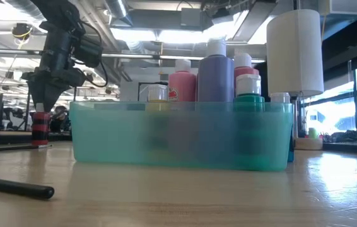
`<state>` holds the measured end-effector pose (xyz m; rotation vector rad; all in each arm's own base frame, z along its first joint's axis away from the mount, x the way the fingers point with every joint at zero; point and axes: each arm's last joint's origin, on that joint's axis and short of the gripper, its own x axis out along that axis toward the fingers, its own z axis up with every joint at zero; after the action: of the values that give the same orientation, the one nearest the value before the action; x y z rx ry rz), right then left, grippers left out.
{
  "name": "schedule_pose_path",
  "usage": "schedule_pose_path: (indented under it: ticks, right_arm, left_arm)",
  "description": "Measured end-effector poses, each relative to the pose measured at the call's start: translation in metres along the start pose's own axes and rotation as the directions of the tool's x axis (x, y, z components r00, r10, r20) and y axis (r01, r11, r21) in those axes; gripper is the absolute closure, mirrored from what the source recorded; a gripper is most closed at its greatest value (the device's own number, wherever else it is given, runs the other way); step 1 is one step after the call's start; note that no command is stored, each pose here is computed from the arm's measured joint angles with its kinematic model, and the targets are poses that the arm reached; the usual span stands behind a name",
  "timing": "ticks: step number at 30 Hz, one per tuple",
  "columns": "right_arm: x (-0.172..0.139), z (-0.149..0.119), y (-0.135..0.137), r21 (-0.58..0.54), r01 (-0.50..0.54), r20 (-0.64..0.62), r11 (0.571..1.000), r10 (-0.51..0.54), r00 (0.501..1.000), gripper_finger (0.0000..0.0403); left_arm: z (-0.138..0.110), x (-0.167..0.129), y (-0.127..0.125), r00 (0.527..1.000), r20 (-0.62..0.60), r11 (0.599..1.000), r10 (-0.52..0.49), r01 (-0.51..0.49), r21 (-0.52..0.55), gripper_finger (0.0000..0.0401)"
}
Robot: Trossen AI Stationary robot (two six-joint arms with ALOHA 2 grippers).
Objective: Pick & Place Paint Supplies
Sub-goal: Put the small red paint bottle into the light green bin
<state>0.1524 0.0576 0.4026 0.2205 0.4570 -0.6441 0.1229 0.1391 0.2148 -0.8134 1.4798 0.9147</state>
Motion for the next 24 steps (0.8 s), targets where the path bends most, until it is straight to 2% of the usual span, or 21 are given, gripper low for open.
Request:
schedule_pose_path:
  ticks: [17,21,24]
  right_arm:
    - [0.0000,0.0000,0.0000,-0.011,0.001,0.000,1.000,-0.001,1.000,0.0158]
    - [0.0000,0.0000,0.0000,-0.011,0.000,0.000,1.000,0.000,1.000,0.0158]
    - [0.0000,0.0000,0.0000,-0.010,0.000,0.000,1.000,0.000,1.000,0.0158]
  left_arm:
    - [0.0002,-0.0001,-0.0006,1.000,-0.002,1.000,-0.020,0.020,0.002,0.0282]
    - [-0.0010,-0.0001,-0.0010,0.999,-0.019,0.996,-0.040,0.041,0.074,0.0282]
    - [-0.0014,0.0000,-0.0004,1.000,-0.019,0.995,-0.020,0.022,0.096,0.0283]
